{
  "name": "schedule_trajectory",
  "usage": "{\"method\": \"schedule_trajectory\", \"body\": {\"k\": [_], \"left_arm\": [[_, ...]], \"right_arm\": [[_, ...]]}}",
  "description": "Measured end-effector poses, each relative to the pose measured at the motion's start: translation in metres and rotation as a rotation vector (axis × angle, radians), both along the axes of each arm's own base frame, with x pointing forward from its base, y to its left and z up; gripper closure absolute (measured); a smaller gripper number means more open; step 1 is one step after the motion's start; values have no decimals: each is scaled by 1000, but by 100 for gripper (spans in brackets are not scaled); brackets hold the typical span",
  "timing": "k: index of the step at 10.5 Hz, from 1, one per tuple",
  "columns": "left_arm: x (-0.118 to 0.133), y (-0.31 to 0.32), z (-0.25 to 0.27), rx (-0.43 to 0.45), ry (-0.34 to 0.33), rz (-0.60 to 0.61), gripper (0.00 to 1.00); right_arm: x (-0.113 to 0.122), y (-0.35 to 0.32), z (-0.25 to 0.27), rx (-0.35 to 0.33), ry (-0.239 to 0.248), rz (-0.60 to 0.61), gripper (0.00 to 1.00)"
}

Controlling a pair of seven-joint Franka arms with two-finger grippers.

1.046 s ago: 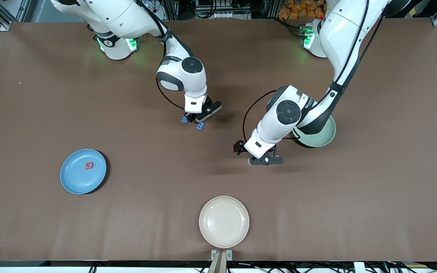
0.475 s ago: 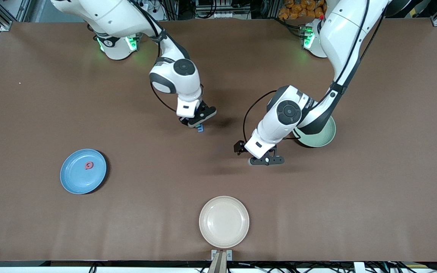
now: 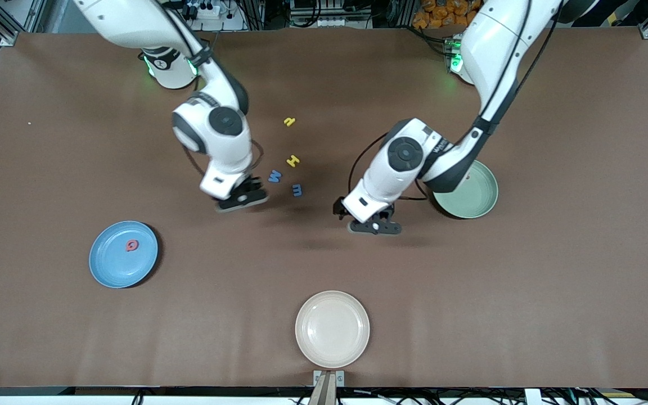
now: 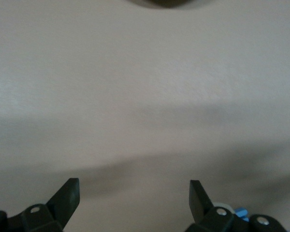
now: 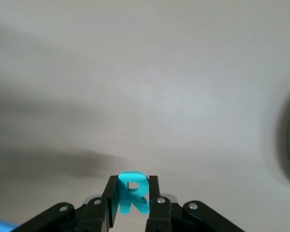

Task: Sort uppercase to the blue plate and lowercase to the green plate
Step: 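Carry the teal R to the blue plate while the left gripper grasps the E, then open the right gripper over the blue plate while the left gripper holds the E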

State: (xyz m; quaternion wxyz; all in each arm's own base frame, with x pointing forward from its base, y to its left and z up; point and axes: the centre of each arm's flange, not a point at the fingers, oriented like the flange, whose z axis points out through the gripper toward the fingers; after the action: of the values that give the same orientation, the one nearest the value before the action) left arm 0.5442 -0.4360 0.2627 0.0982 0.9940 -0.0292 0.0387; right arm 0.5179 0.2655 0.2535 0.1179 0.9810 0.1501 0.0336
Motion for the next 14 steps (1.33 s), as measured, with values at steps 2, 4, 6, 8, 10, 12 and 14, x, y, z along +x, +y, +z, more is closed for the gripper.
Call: {"method": "schedule_trajectory", "body": {"k": [2, 4, 6, 8, 10, 12, 14], "left_arm": [[-14, -27, -4, 64, -37, -38, 0], [-31, -58, -10, 118, -56, -64, 0], [-46, -79, -17, 205, -79, -85, 0], [-63, -103, -32, 274, -102, -79, 0], [-85, -130, -57, 324, -139, -71, 0], [-105, -156, -57, 314, -161, -71, 0], [-119, -177, -42, 281, -183, -50, 0]], "right_arm": [[27, -61, 2, -69, 34, -67, 71], [53, -133, 7, -123, 48, -103, 71], [73, -202, 11, -137, 73, -94, 71], [86, -243, 9, -176, 76, -80, 71], [95, -252, 0, -207, 75, -65, 71], [103, -264, -8, -246, 66, -51, 71], [115, -276, -12, -252, 53, -70, 61]]}}
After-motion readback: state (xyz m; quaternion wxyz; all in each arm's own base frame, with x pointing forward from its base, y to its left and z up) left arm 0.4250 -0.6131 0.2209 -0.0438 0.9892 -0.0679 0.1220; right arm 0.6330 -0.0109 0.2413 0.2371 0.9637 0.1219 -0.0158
